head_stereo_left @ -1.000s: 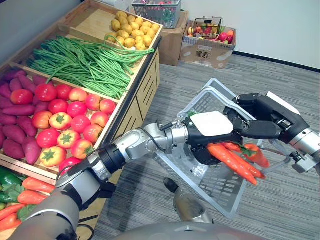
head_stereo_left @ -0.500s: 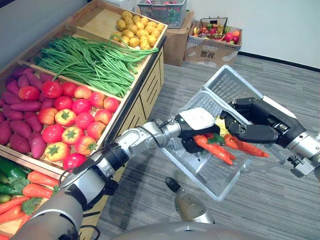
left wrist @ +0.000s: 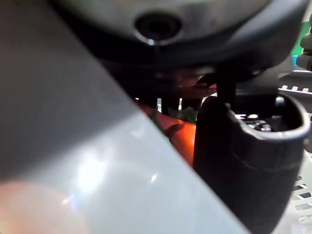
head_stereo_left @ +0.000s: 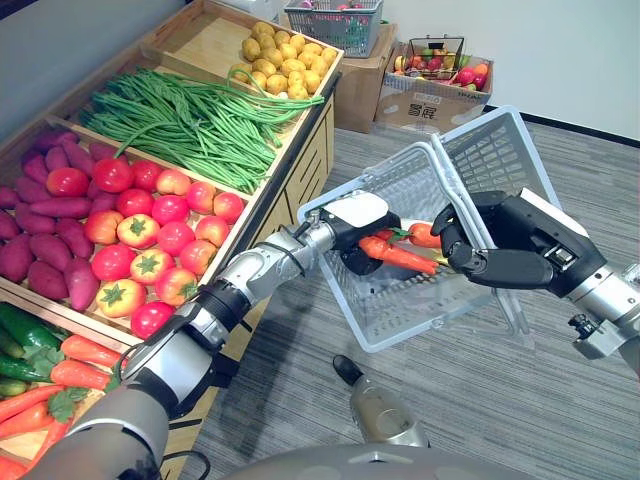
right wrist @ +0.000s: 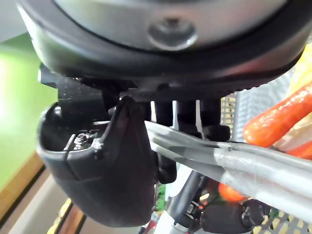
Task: Pick vegetable in the basket
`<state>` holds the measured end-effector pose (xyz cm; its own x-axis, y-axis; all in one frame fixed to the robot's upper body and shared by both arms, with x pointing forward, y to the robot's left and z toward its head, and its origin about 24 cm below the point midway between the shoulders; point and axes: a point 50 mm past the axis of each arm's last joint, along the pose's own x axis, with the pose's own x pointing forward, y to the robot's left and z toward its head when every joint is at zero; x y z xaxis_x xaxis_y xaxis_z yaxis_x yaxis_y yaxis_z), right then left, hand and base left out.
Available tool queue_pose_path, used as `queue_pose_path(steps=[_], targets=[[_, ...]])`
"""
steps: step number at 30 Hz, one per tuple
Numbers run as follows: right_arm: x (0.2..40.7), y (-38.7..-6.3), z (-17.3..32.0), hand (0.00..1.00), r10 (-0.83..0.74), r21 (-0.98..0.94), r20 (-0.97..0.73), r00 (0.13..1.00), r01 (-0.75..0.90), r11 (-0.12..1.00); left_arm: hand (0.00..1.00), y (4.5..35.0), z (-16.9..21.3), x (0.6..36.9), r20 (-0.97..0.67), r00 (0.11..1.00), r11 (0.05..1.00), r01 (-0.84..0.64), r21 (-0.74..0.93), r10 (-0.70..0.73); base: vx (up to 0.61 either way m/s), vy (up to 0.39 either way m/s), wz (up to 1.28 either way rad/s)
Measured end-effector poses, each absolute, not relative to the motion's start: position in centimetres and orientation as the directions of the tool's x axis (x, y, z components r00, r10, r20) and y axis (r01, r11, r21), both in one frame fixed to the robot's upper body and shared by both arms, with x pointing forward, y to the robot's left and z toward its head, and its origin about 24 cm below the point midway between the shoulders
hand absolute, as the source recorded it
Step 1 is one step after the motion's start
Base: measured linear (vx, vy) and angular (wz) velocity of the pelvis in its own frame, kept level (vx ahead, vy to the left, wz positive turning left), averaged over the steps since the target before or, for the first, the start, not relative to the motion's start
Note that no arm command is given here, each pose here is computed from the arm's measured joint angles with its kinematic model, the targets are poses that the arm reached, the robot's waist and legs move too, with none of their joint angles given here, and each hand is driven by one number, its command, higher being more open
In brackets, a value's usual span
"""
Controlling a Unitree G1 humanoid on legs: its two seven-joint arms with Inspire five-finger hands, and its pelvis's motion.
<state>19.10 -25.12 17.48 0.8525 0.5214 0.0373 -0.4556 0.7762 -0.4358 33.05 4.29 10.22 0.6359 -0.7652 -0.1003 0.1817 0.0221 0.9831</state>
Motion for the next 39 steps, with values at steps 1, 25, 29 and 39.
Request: queue_pose_path(steps=[1,25,29,39], targets=[[19.1,-25.1,17.5,0.00,0.522,-0.436,0.036,0.852,-0.457,0.776,0.00,4.3,10.2,33.1,-0.100,0.636,0.022,0.182,0.983,-0.765,0.01,0.034,0.00],[17.8,-25.4,15.1,0.00,0.476,-0.328,0.009,0.880,-0.447,0.833,1.00,2.3,14.0,31.2,0.031,0.537,0.110,0.116,0.987,-0.843,0.00,0.010,0.08],[17.2,-25.5,14.2,0.00,0.450,-0.277,0.012,0.893,-0.429,0.860,1.00,1.8,16.5,30.0,0.136,0.469,0.213,0.114,0.970,-0.873,-0.01,0.021,0.27],[16.5,-26.1,14.0,0.00,0.426,-0.273,0.003,0.905,-0.409,0.871,1.00,2.3,19.0,28.0,0.165,0.357,0.240,0.179,0.954,-0.919,0.00,0.002,0.24]])
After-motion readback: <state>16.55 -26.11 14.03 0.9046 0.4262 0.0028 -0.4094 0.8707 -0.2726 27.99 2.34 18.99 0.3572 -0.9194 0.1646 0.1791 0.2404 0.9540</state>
